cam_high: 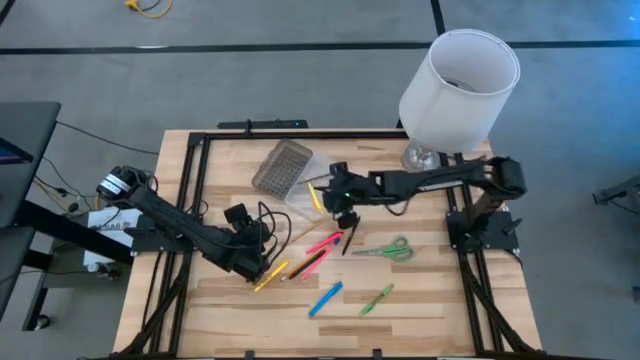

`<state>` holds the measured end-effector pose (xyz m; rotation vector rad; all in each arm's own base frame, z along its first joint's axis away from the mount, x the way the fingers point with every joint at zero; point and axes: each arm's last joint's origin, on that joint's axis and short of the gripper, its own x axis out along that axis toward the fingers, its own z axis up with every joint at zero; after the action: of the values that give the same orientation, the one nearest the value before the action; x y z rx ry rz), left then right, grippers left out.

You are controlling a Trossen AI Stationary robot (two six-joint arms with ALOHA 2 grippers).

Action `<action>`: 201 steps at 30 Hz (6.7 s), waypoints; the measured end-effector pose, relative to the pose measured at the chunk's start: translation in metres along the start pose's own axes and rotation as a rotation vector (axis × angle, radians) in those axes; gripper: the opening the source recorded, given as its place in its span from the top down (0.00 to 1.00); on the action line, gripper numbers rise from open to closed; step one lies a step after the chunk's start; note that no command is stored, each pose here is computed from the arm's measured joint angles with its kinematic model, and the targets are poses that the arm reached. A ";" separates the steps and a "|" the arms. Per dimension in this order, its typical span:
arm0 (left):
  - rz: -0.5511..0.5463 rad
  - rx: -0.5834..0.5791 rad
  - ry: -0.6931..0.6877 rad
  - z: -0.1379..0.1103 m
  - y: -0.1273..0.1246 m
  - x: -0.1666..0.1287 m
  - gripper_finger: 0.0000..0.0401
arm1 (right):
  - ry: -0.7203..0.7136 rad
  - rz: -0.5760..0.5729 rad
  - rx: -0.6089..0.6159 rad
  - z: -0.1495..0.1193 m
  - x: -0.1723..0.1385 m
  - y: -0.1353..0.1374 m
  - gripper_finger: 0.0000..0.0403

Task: Pick & place school supplies into a supply box
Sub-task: Put the black pen into the supply box

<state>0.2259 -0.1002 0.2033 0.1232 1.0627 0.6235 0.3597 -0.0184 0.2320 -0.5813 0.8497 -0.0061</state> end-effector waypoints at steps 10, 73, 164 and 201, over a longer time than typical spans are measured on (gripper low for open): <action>-0.310 -0.114 0.093 -0.017 -0.022 0.021 0.52 | -0.107 0.206 0.028 0.013 -0.054 0.053 0.70; -0.490 0.037 0.403 -0.027 -0.009 0.076 0.91 | -0.065 0.067 0.141 -0.013 -0.110 0.177 0.71; -0.364 -0.125 -0.157 0.152 0.112 0.173 0.92 | -0.025 0.038 0.127 -0.016 -0.106 0.171 0.71; -0.405 0.230 0.090 0.125 0.047 0.120 0.64 | 0.183 0.076 0.108 -0.032 -0.029 0.147 0.71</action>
<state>0.3520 0.0267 0.1905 0.0764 1.2029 0.1419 0.2850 0.0969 0.1641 -0.4516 1.0421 -0.0366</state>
